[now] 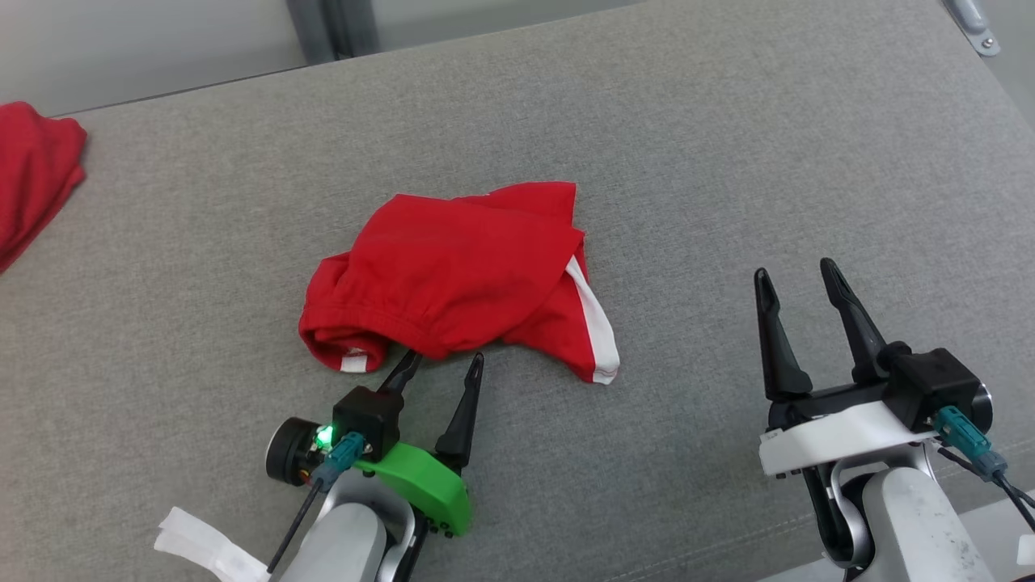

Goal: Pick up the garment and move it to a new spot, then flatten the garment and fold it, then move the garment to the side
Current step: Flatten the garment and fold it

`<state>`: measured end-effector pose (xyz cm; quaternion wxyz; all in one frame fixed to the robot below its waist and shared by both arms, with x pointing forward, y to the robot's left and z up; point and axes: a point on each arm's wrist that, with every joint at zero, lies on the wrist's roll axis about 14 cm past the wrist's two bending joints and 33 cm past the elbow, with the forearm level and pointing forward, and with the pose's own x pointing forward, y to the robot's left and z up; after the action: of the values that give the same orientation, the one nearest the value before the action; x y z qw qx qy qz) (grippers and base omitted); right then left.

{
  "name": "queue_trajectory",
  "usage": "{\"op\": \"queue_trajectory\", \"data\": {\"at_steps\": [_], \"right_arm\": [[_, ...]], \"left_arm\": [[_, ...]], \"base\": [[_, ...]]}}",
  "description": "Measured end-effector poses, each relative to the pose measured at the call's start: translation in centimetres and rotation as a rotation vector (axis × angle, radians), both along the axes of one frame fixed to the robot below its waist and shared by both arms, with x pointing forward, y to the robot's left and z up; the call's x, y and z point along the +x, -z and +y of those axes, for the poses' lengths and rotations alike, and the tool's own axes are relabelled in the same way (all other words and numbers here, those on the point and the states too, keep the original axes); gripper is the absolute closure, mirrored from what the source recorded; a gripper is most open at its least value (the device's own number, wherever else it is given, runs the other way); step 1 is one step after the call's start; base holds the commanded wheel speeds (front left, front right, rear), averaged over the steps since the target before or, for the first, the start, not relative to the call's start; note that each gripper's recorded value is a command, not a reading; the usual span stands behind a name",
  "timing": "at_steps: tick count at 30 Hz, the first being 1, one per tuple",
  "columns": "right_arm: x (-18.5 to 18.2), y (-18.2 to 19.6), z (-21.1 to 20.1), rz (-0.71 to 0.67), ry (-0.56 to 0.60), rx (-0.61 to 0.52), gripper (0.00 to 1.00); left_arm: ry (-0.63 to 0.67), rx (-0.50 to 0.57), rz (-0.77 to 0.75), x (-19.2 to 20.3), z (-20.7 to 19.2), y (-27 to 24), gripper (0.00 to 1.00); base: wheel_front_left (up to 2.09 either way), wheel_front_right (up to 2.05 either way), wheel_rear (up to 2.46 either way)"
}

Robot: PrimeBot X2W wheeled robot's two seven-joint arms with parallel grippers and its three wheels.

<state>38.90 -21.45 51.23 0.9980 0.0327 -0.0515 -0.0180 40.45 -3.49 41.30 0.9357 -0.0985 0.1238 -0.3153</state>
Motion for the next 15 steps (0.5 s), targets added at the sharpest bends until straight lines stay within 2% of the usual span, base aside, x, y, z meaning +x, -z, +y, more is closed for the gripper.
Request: {"op": "queue_trajectory", "data": {"at_steps": [1,2,3,5,15], "right_arm": [[-0.1,0.1,-0.3,0.004,0.008,-0.001,0.00],[-0.2,0.3,-0.5,0.009,0.017,-0.002,0.00],[-0.3,0.4,-0.8,0.014,0.023,-0.004,0.00],[-0.3,0.6,-1.1,0.021,0.034,-0.006,0.00],[0.4,0.2,0.1,0.002,-0.004,0.012,0.00]], "left_arm": [[0.010,-0.006,-0.003,0.0,-0.4,-0.1,0.00],[0.023,-0.016,-0.009,0.1,-0.9,-0.3,0.24],[0.038,-0.030,-0.019,0.1,-1.3,-0.7,0.65],[0.059,-0.051,-0.045,0.2,-2.1,-1.6,1.00],[0.096,-0.110,-0.299,0.0,-2.7,-9.2,1.00]], "base": [[0.00,0.00,0.00],[0.00,0.00,0.00],[0.00,0.00,0.00],[0.00,0.00,0.00],[0.00,0.00,0.00]]}}
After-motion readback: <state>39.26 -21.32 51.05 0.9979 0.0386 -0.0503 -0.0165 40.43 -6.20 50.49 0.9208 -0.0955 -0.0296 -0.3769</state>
